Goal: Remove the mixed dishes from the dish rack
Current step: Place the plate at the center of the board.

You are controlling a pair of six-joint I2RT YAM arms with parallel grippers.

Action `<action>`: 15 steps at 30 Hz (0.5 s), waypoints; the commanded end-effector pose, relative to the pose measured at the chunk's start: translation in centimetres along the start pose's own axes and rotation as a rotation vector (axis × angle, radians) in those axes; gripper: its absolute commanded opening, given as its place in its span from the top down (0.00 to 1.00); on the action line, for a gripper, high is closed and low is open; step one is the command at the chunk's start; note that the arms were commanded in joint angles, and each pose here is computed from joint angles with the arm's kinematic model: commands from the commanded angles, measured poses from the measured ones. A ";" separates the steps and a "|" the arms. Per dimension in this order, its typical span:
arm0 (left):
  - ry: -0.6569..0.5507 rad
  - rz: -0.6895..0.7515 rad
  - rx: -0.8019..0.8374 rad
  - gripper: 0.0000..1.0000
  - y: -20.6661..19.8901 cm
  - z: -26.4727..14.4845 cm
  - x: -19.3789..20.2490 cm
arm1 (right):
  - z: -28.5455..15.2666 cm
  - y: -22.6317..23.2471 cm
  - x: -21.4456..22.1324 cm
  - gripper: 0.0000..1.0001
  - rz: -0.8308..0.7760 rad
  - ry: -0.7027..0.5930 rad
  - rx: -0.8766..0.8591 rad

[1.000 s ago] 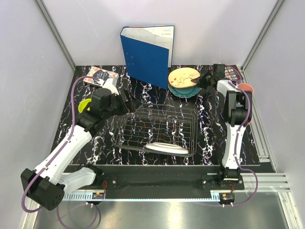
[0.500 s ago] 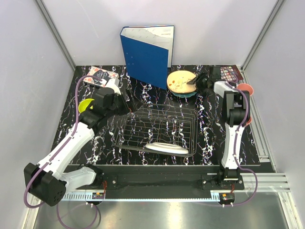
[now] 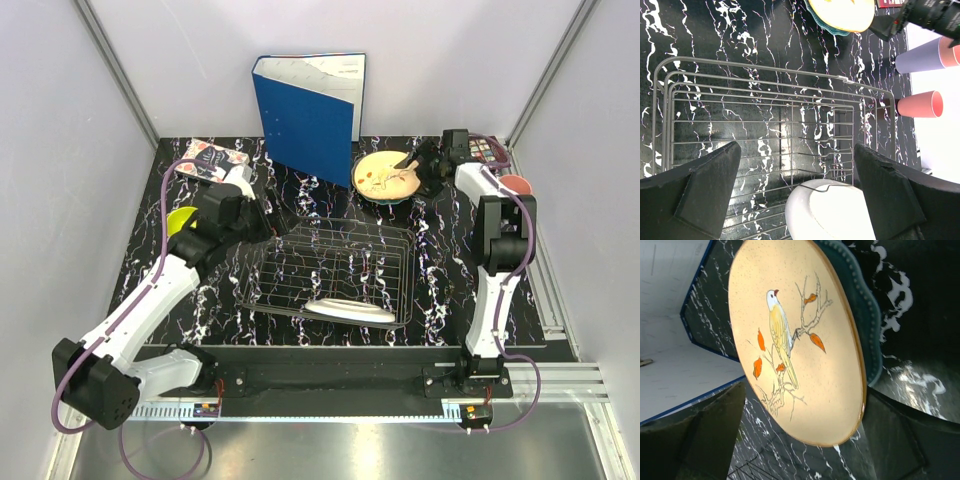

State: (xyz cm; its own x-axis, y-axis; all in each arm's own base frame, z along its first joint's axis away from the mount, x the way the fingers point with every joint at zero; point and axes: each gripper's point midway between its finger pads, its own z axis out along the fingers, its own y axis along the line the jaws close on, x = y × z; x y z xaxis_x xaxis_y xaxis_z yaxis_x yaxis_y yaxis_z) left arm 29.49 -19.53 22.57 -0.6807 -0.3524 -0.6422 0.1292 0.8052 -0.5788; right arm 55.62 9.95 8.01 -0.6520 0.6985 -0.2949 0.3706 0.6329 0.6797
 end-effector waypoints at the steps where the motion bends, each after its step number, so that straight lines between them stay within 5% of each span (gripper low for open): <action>1: -0.039 0.020 0.056 0.01 -1.5 -0.9 -1.1 | -4.5 3.1 -2.9 0.00 -0.078 -0.101 0.034; 15: 0.006 0.058 0.086 0.01 -1.9 -0.7 -0.2 | -12.4 2.6 -3.0 0.00 -0.135 -0.235 0.150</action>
State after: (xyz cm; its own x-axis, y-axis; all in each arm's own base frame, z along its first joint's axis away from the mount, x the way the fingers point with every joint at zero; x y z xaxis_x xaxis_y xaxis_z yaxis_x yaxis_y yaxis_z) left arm 29.20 -19.67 22.63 -0.6871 -0.3406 -0.6417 0.1436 0.8022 -0.5796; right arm 52.25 5.88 15.10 -0.5817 0.6733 -0.4565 0.4283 0.7306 0.5317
